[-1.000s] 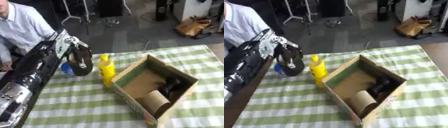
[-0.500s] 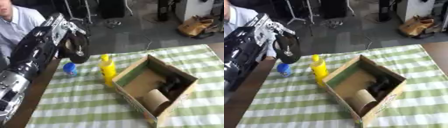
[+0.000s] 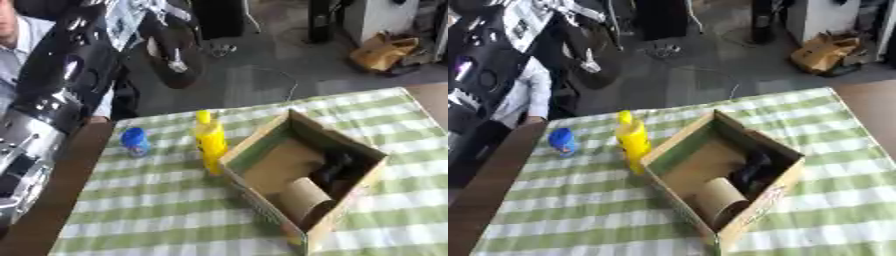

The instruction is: Pick up objects on the table and place them in the box.

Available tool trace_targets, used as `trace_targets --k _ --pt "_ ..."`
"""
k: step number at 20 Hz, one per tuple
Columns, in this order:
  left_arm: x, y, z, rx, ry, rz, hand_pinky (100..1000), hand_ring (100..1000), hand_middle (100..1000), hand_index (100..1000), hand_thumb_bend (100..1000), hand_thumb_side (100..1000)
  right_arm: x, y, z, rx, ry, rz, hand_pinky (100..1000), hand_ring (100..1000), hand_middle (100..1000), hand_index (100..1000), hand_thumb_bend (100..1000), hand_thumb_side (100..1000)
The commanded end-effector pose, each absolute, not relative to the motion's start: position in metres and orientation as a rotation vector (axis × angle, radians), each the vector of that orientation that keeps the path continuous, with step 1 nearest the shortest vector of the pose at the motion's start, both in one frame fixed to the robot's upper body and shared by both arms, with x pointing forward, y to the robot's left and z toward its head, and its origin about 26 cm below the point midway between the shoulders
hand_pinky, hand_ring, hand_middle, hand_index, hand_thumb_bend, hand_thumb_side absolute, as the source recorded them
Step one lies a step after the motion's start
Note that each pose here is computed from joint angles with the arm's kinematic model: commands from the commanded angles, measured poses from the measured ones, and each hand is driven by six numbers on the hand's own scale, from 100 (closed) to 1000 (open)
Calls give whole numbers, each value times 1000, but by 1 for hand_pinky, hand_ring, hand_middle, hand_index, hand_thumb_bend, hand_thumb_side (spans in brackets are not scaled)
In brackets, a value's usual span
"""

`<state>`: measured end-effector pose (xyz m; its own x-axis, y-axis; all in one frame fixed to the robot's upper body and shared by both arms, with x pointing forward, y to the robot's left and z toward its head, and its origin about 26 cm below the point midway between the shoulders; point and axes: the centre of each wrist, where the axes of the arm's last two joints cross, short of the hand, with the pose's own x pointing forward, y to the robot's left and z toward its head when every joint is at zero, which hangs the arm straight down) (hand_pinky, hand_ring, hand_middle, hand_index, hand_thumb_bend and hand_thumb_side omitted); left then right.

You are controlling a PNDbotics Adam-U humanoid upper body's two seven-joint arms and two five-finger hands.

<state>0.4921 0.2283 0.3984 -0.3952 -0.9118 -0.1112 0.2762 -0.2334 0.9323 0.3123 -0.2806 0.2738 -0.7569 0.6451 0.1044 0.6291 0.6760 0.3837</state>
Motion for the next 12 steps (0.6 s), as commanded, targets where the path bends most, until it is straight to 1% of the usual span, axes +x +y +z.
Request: trace_targets --k 1,6,12 --pt "481 215 428 924 -1211 -1786 207 512 548 660 100 100 309 -278 282 1023 2805 619 822 772 591 558 100 1000" --pt "473 187 439 874 -1327 -1844 183 500 544 658 100 100 309 -275 281 1003 2814 621 823 772 592 558 100 1000" --pt "472 162 430 777 -1388 -1891 174 494 541 655 100 107 310 -270 279 973 2829 631 824 772 591 557 100 1000"
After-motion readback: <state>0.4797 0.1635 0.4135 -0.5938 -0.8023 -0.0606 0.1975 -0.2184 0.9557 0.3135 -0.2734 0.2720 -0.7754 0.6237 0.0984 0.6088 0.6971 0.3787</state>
